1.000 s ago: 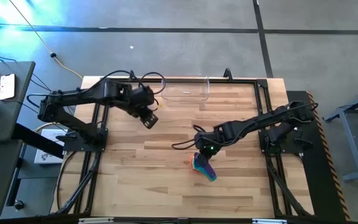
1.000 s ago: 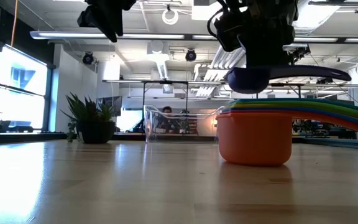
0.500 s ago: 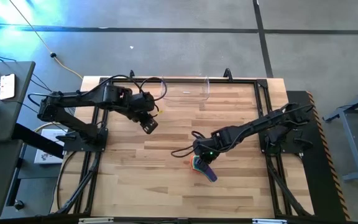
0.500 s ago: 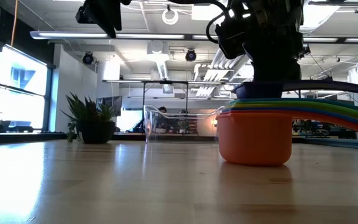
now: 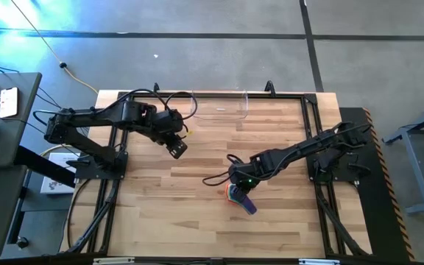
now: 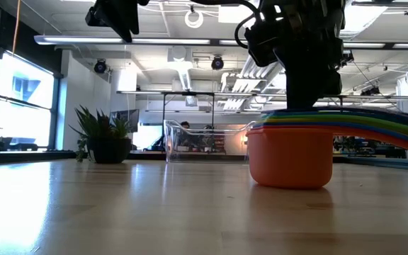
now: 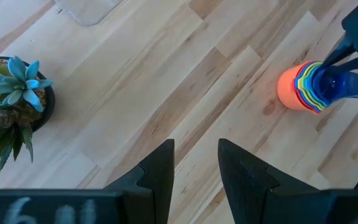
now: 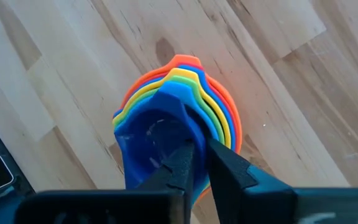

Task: Nest measuring cups in basket
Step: Stack the violet measuring cup on top of the light blue measuring cup, then put the nested measuring cups into the transparent bin

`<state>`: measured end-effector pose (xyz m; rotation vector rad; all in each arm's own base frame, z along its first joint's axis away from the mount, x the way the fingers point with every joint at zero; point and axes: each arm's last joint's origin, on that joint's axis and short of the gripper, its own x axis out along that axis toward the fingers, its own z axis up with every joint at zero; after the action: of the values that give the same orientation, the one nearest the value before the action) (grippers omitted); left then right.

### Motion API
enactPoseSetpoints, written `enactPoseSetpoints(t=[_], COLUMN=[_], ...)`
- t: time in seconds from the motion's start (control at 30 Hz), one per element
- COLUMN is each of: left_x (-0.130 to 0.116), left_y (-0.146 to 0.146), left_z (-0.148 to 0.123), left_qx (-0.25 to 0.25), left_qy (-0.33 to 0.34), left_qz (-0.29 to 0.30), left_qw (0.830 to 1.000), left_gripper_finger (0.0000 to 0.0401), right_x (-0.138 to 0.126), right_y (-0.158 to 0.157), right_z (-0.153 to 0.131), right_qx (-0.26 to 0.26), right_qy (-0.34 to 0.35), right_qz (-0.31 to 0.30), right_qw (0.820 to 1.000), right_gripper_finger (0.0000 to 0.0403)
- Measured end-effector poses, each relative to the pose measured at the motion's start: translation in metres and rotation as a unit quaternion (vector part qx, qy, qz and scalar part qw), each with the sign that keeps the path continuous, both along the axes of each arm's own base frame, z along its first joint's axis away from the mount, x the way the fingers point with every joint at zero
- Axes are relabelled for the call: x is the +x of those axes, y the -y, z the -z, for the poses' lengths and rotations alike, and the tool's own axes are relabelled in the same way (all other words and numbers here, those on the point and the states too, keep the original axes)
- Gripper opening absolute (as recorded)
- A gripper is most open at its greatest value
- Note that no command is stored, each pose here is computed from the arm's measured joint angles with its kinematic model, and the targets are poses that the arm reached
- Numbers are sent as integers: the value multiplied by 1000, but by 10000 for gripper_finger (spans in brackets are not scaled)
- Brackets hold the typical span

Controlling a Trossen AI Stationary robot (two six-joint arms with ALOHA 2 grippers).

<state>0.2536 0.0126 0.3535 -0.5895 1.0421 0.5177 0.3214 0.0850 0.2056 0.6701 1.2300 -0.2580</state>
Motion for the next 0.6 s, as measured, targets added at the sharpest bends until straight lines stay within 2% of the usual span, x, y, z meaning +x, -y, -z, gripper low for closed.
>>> enactPoseSetpoints(t=[0.23,0.6], left_x=[0,0], left_y=[0,0], left_z=[0,0], left_qx=[0,0], left_qy=[0,0], left_qz=[0,0], left_qw=[1000,1000], left_gripper_finger=[113,113], right_x=[0,-7], right_y=[0,14], right_z=[0,-23], right_qx=[-3,5], right_qy=[2,28], right_qz=[-3,14], right_qw=[1000,999], right_gripper_finger=[65,69])
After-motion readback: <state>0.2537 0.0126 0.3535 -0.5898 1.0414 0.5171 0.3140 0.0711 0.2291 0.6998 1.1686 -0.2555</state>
